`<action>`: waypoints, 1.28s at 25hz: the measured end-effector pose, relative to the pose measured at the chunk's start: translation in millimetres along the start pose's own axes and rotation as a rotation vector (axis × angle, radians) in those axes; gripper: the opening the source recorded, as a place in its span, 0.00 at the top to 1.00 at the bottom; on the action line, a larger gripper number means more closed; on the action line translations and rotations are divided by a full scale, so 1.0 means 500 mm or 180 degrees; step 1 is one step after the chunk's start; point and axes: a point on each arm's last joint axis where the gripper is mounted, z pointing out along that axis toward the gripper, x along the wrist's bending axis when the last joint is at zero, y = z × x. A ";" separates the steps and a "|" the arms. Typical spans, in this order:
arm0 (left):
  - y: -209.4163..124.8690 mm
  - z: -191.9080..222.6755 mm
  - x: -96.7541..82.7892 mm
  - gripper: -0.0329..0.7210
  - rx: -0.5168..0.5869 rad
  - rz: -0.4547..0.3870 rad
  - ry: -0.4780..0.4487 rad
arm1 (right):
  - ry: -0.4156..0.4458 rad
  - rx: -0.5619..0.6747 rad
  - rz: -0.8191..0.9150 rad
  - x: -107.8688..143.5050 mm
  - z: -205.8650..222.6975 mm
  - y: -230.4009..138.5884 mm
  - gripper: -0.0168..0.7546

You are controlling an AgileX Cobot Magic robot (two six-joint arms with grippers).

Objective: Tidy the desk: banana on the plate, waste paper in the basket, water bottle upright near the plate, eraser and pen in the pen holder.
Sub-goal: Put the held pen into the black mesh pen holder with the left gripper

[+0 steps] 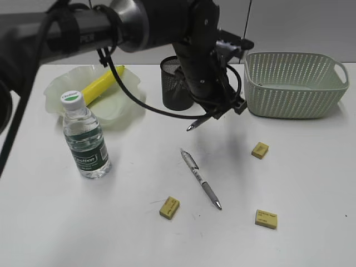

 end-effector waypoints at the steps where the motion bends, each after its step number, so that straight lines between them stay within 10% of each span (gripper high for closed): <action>1: 0.006 -0.022 0.000 0.83 -0.0067 0.0007 0.0011 | 0.0000 0.0000 0.0000 0.000 0.000 0.000 0.43; 9: 0.050 -0.191 0.023 0.83 -0.0890 -0.0042 0.0094 | 0.0000 0.0000 0.0000 0.000 0.000 0.000 0.43; 15: 0.075 -0.261 0.110 0.83 -0.1617 -0.0431 0.0251 | 0.0000 0.0000 -0.0003 0.000 0.000 0.000 0.43; 21: 0.079 -0.278 0.176 0.83 -0.1950 -0.0785 0.0340 | 0.0000 0.0000 -0.0003 0.000 0.000 0.000 0.43; 32: 0.081 -0.226 0.184 0.83 -0.2648 -0.0784 0.0361 | 0.0000 0.0000 -0.0003 0.000 0.000 0.000 0.43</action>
